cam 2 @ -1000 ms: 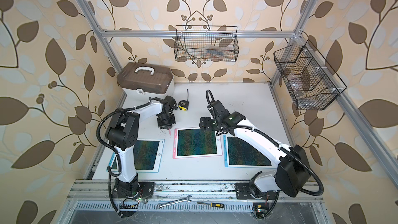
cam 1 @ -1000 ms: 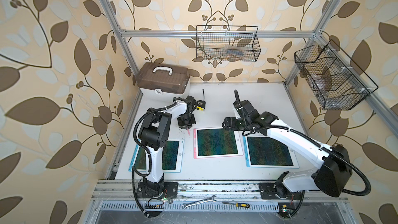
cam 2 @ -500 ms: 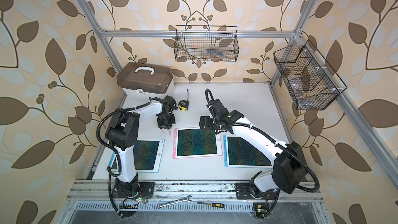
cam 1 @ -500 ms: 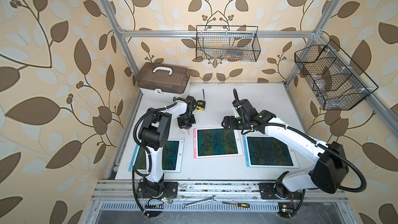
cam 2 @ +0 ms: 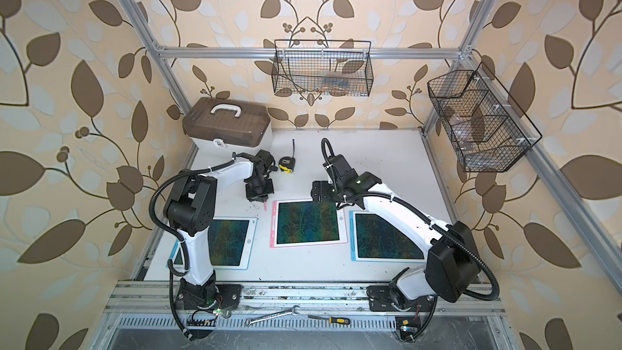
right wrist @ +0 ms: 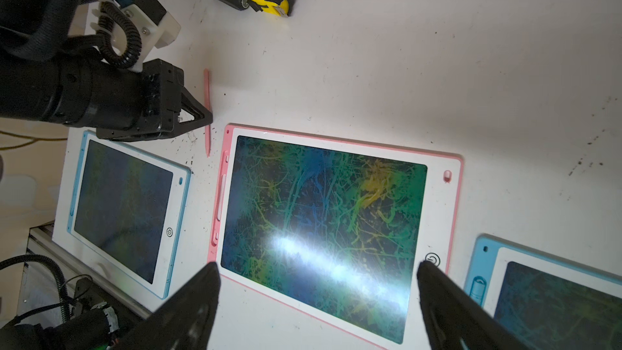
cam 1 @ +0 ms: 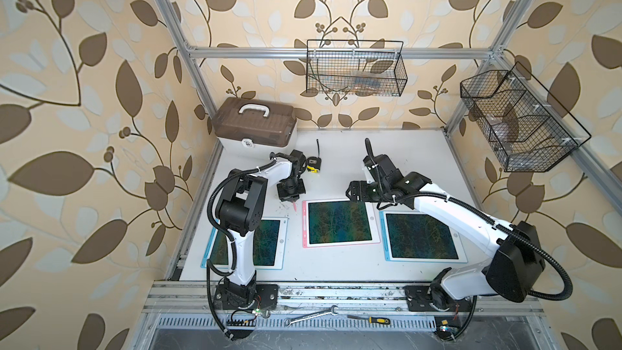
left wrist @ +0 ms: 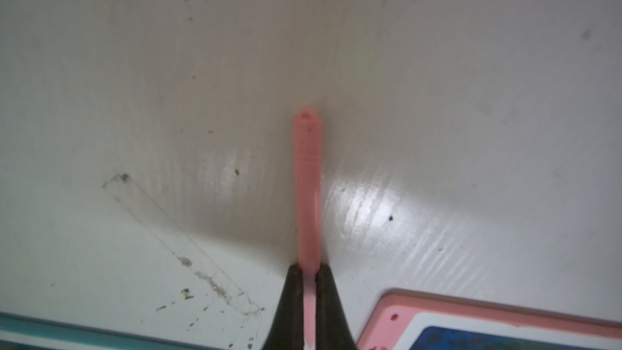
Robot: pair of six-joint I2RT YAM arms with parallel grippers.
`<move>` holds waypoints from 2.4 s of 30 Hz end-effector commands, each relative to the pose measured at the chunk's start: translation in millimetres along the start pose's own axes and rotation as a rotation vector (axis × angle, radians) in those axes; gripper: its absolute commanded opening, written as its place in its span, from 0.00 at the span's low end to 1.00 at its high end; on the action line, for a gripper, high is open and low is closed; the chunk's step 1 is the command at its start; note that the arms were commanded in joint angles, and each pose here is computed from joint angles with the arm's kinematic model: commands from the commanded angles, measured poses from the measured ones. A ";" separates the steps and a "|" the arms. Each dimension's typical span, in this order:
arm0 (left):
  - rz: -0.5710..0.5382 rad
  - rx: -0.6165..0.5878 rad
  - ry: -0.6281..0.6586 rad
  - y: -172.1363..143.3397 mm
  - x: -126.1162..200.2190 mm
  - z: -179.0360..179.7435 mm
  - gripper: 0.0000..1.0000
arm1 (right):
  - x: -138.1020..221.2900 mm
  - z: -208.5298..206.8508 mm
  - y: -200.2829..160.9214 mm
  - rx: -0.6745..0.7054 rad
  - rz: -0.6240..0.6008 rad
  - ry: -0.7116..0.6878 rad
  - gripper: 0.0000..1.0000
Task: Place the stylus back onto the writing tablet
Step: Pick up the stylus from the center of the board.
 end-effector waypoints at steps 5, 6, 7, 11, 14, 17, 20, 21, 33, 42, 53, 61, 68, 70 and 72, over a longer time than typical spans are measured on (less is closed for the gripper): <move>0.008 0.000 0.011 -6.1 -3.0 6.4 0.07 | 5.1 1.9 2.6 0.010 -0.013 0.013 0.91; 0.006 -0.001 0.010 -6.4 -2.3 6.6 0.06 | 4.9 1.6 2.5 0.009 -0.012 0.012 0.92; 0.005 0.000 0.007 -6.4 -1.3 6.5 0.06 | 5.1 1.7 2.7 0.009 -0.013 0.012 0.91; -0.001 -0.001 0.008 -7.3 1.4 7.3 0.06 | 5.2 1.7 2.7 0.011 -0.014 0.012 0.91; -0.003 -0.004 0.005 -8.2 3.2 7.7 0.06 | 4.5 1.8 2.5 0.011 -0.012 0.011 0.91; -0.007 -0.004 0.005 -8.8 5.0 8.2 0.06 | 4.4 1.7 2.3 0.010 -0.011 0.011 0.91; -0.011 -0.005 0.005 -9.3 7.4 9.0 0.06 | 4.7 1.6 2.2 0.010 -0.012 0.011 0.91; -0.012 -0.005 0.005 -9.8 8.3 9.0 0.06 | 4.5 1.2 2.2 0.009 -0.012 0.010 0.91; -0.003 -0.004 0.035 -13.4 5.4 13.1 0.07 | 4.3 1.2 1.7 0.008 -0.013 0.011 0.91; 0.019 0.002 0.064 -22.1 -7.7 20.0 0.09 | 6.7 0.8 0.7 0.010 -0.018 0.011 0.91; -0.012 0.000 0.033 -21.2 5.7 18.2 0.00 | 8.4 0.2 -1.0 0.010 -0.023 0.006 0.91; -0.054 -0.008 -0.032 -25.4 32.9 16.8 0.00 | 9.6 0.0 -3.3 0.008 -0.025 0.003 0.91; -0.063 -0.068 -0.067 -50.6 50.7 7.1 0.00 | 9.2 0.3 -4.7 0.005 -0.024 0.001 0.91; -0.064 -0.071 -0.107 -59.7 54.6 3.7 0.00 | 8.6 0.4 -5.3 0.004 -0.022 0.001 0.91; -0.069 -0.088 -0.125 -69.6 58.7 -2.0 0.00 | 8.1 0.3 -6.1 0.005 -0.019 0.000 0.91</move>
Point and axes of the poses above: each gripper's point midway between its finger pads, its own x axis back along the fingers, its own z axis along the line the jaws close on, y = z × x, the point moved 10 cm from there along x, back along the fingers, and after that the axes turned 4 degrees about -x, right-handed, at the moved point
